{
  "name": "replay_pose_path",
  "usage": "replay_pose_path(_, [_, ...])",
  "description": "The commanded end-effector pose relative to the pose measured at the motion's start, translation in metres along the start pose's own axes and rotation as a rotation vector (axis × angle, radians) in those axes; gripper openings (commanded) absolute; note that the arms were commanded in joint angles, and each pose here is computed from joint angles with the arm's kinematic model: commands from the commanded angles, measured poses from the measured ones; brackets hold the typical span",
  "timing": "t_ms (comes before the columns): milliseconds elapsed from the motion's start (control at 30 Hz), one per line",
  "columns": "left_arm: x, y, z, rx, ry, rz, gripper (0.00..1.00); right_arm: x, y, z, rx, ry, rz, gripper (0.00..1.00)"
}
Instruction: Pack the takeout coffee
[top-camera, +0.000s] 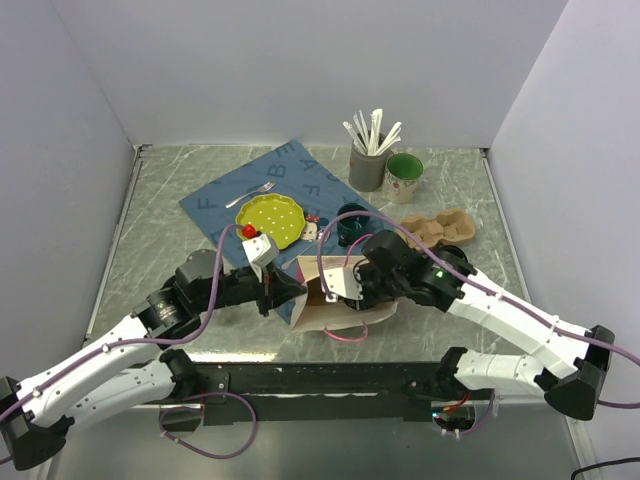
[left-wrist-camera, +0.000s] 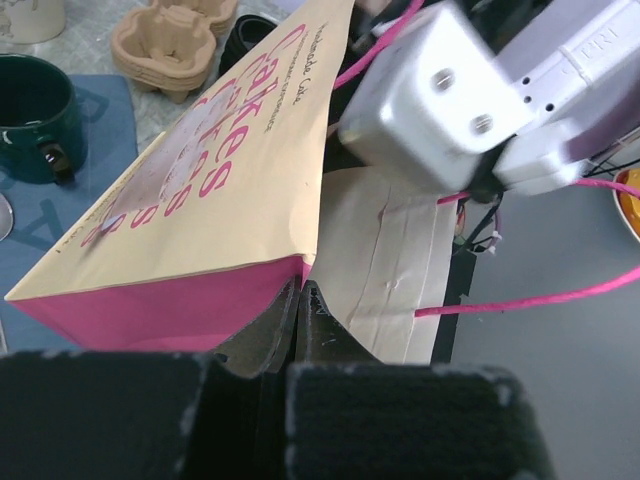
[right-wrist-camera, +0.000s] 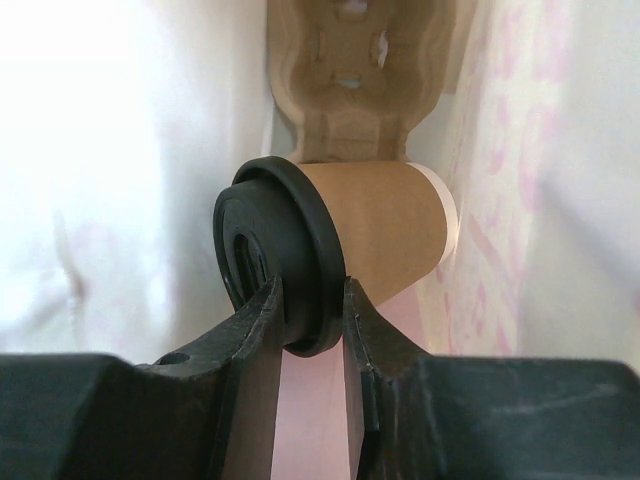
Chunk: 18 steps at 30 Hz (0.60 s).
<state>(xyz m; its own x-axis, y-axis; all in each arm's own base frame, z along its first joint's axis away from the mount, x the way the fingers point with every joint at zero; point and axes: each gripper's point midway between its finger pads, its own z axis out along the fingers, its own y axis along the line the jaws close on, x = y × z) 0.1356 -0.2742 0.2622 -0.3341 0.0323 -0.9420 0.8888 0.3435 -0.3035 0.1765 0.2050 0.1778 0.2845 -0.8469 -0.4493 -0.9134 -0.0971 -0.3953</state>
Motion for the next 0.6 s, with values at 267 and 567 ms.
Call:
replay_pose_path(267, [-0.027,0.019,0.006,-0.153,0.052,-0.039,0.01,-0.07,0.007,-0.062,-0.094,-0.185,0.096,0.0])
replay_pose_path(567, [-0.036,0.024,-0.001,-0.209,0.052,-0.048,0.01,-0.106,0.002,-0.104,-0.111,-0.3,0.233,0.0])
